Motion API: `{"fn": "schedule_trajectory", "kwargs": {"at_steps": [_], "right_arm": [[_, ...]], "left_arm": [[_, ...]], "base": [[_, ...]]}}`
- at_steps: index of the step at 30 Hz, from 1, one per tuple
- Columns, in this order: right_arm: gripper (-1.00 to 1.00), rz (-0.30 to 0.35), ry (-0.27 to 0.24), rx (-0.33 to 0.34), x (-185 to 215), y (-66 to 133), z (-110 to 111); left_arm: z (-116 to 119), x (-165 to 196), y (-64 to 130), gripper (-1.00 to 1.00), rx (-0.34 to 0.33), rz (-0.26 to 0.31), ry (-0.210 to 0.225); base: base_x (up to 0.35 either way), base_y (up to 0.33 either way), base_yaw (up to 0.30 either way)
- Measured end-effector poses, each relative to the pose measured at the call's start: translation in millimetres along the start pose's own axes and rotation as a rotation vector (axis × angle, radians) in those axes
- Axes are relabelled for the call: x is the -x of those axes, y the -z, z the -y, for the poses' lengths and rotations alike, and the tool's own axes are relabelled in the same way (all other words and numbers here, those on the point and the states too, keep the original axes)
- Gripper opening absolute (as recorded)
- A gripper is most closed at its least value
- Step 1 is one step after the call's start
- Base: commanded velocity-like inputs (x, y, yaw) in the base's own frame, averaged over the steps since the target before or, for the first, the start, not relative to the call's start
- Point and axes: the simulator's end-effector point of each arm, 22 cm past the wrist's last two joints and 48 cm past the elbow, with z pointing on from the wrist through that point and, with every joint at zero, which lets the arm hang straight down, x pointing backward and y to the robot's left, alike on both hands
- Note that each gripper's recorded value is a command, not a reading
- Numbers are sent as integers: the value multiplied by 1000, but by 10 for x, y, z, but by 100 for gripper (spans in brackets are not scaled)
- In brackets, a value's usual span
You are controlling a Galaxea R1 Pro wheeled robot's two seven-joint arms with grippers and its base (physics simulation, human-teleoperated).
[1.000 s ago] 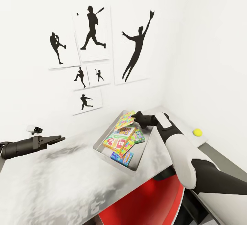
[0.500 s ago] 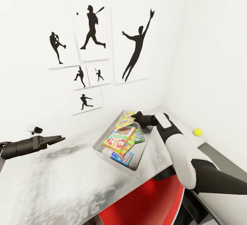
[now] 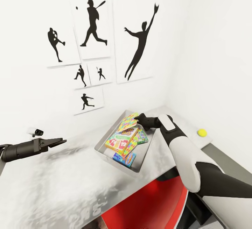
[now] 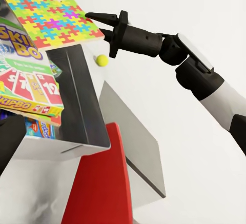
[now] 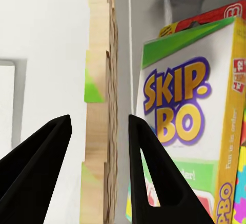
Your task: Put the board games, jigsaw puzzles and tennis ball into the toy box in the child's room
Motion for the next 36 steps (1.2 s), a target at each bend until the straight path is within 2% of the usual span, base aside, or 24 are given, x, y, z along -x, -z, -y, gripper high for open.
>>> {"fn": "schedule_trajectory", "kwargs": {"at_steps": [18, 19, 36], "right_arm": [[-100, -2, -2, -1, -20, -23, 8], [100, -2, -2, -1, -20, -23, 7], [100, -8, 0, -2, -37, -27, 14]], "left_arm": [[-17, -7, -1, 100, 2, -1, 3], [-17, -8, -1, 100, 1, -2, 3], [-15, -10, -5, 100, 1, -3, 2]], "base": [[0, 0, 0], [0, 0, 0], [0, 0, 0]]}}
